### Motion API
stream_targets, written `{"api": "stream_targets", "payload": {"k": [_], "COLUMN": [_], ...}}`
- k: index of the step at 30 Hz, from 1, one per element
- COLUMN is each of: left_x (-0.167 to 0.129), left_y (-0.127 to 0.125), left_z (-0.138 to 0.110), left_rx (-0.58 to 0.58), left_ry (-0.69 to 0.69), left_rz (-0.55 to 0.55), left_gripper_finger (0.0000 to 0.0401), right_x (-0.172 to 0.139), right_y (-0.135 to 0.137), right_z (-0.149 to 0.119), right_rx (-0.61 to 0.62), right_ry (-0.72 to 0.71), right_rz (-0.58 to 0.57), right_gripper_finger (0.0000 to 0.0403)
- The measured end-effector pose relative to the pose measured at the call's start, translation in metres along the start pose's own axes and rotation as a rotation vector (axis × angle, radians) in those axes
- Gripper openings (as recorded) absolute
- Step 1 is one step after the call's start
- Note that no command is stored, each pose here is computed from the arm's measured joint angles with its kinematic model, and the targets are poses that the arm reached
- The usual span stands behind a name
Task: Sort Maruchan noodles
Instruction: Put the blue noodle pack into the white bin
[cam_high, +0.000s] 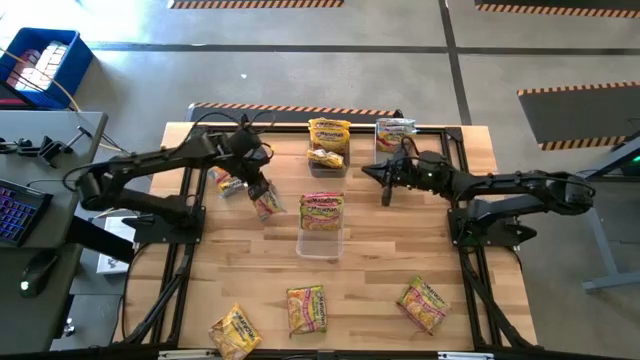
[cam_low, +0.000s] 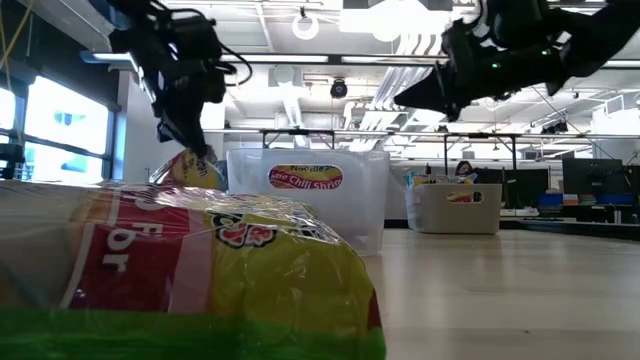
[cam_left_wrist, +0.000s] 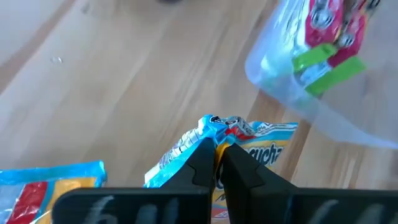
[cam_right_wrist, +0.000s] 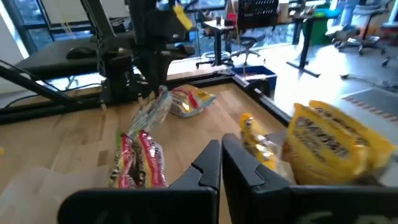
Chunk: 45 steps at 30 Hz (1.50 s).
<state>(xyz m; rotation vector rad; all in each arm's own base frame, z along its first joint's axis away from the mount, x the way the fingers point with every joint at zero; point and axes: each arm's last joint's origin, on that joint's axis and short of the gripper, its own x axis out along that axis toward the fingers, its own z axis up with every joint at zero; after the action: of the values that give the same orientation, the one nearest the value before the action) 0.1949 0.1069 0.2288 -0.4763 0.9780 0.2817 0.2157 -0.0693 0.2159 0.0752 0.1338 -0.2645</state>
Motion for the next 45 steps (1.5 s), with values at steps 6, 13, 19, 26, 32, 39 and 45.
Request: {"api": "stream_targets", "payload": {"k": [6,13,19,26,32,39,45], "left_x": [-0.005,-0.008,-0.003,-0.007,-0.007,-0.008,-0.009], "left_y": [0.001,0.003,0.002,-0.006,-0.012,-0.017,-0.017], "left_z": [-0.016,-0.022,-0.021,-0.015,-0.014,-0.013,-0.012], "left_rx": [-0.061,-0.086,-0.044,0.002,0.023,0.055,0.073], "left_ry": [-0.186,-0.48,-0.66,-0.76,-0.784,-0.801,-0.812], "left_rz": [0.014,0.046,-0.005,-0.049,-0.072,-0.081,-0.078], "left_gripper_finger": [0.0001,0.0001,0.0001,0.0001,0.0001,0.0001,0.0001], "right_x": [0.045,0.114,0.165,0.204,0.224,0.235,0.235], "right_y": [0.012,0.018,0.021,0.021,0.022,0.021,0.02], "right_z": [0.013,0.039,0.051,0.07,0.075,0.071,0.069], "right_rx": [0.003,0.093,0.119,0.121,0.159,0.17,0.18], "right_ry": [0.111,0.318,0.443,0.466,0.476,0.478,0.48], "right_rz": [0.047,0.126,0.169,0.163,0.147,0.113,0.102], "right_gripper_finger": [0.0061,0.0191,0.0252,0.0257,0.0257,0.0257,0.0256]}}
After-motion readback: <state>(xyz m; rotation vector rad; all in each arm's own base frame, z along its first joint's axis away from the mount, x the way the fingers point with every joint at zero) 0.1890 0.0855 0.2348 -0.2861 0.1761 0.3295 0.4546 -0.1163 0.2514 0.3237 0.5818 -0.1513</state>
